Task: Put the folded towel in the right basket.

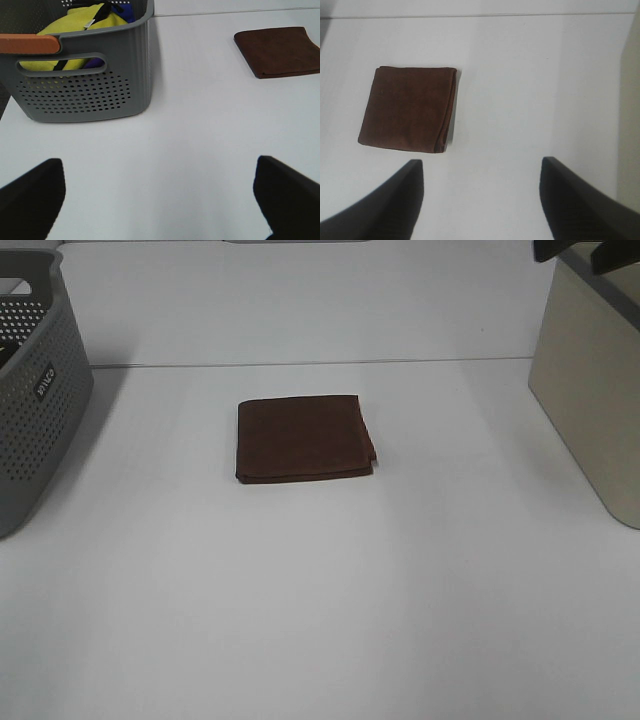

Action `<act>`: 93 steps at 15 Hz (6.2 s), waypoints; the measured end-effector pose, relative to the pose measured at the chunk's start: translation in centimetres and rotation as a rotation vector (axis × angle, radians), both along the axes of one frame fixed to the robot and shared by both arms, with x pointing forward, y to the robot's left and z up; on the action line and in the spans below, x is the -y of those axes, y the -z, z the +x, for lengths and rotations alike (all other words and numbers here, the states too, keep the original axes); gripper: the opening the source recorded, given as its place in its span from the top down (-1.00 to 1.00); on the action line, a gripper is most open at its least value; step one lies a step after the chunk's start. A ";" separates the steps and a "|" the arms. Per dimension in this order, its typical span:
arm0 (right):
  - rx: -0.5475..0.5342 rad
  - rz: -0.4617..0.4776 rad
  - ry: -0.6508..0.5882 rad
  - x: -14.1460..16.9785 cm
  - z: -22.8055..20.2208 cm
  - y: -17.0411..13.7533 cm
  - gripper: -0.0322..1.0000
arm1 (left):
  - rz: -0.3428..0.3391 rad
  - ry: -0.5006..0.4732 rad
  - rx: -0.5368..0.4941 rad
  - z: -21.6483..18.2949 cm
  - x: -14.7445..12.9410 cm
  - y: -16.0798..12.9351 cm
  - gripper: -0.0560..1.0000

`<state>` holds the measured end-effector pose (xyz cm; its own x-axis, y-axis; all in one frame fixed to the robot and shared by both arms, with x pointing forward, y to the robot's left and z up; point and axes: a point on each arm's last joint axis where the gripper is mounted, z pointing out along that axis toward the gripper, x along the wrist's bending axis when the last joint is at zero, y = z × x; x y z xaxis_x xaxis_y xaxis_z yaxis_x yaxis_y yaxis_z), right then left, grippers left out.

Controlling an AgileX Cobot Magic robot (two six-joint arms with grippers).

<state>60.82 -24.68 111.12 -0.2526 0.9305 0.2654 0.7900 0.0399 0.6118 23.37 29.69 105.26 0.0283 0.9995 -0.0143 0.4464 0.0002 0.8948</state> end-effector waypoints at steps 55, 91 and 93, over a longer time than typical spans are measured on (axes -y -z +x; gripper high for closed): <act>0.108 -0.238 0.268 12.5 5.3 -8.4 0.75 | 0.000 0.000 0.000 0.0 0.0 0.0 -0.94; -0.189 -0.246 0.139 2.6 -17.0 -2.5 -0.17 | 0.000 0.000 0.000 0.0 0.0 0.0 -0.94; -0.211 -0.234 0.163 3.1 -21.4 -0.3 -0.17 | 0.000 0.000 0.000 0.0 0.0 0.0 -0.94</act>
<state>39.43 -27.78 111.43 -0.0585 0.9958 0.0709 0.9054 0.0230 0.4240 23.37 29.69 105.26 0.0283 0.9995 -0.0143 0.4464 0.0002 0.8948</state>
